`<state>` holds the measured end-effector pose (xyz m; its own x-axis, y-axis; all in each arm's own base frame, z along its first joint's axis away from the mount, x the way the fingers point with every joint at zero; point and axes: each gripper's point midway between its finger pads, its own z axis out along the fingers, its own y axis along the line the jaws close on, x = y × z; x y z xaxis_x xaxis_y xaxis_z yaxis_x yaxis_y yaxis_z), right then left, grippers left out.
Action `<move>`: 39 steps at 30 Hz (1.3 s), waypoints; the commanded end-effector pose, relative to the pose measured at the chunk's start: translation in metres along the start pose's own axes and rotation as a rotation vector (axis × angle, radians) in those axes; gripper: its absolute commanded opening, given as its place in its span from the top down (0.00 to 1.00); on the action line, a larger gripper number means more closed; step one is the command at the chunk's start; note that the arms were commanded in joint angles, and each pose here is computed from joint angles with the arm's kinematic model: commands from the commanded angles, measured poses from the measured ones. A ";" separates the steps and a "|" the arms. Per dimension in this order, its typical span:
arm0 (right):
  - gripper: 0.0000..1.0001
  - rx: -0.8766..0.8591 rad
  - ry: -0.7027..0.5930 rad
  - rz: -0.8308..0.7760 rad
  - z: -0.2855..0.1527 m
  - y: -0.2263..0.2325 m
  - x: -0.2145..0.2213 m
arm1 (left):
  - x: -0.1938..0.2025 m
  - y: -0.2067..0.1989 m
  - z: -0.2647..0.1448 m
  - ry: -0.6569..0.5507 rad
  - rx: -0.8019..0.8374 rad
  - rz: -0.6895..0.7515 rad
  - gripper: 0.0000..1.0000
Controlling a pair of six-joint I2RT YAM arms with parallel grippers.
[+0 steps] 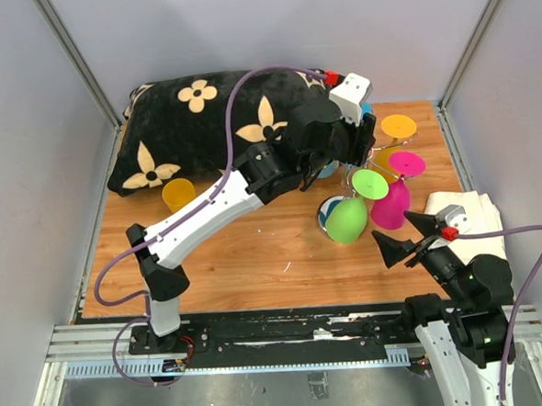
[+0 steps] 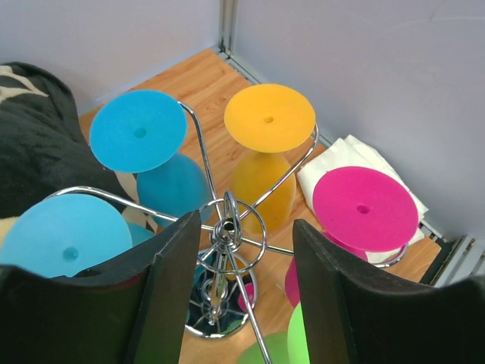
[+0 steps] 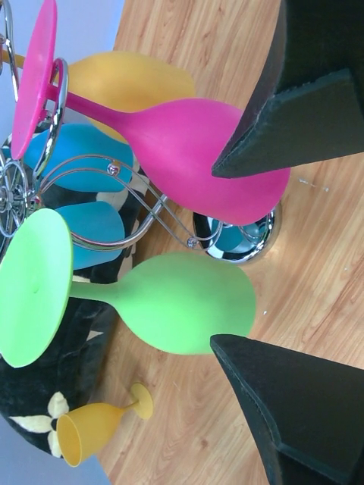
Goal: Place the wine glass upside down on the wine glass rack
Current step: Turn the wine glass upside down at the wine rack, then pick up the wine glass at the center of the board.
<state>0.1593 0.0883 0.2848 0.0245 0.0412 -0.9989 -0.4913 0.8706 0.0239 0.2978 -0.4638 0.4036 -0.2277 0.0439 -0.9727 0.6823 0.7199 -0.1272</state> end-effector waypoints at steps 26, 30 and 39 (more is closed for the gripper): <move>0.00 -0.616 0.060 -0.346 -0.053 0.081 -0.006 | 0.062 0.168 -0.289 -0.212 -0.432 -0.288 0.10; 0.00 -0.633 0.106 -0.399 -0.044 0.081 -0.007 | 0.083 0.183 -0.307 -0.201 -0.475 -0.306 0.09; 0.01 -0.737 0.204 -0.404 -0.003 0.118 -0.010 | 0.109 0.200 -0.331 -0.206 -0.516 -0.317 0.09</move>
<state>0.0922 0.1679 0.2852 0.1747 -0.3707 -0.9122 -0.9118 0.2886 -0.2920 0.1808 -0.0996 0.3438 -0.1992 -0.2968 -0.9339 0.2177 0.9158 -0.3375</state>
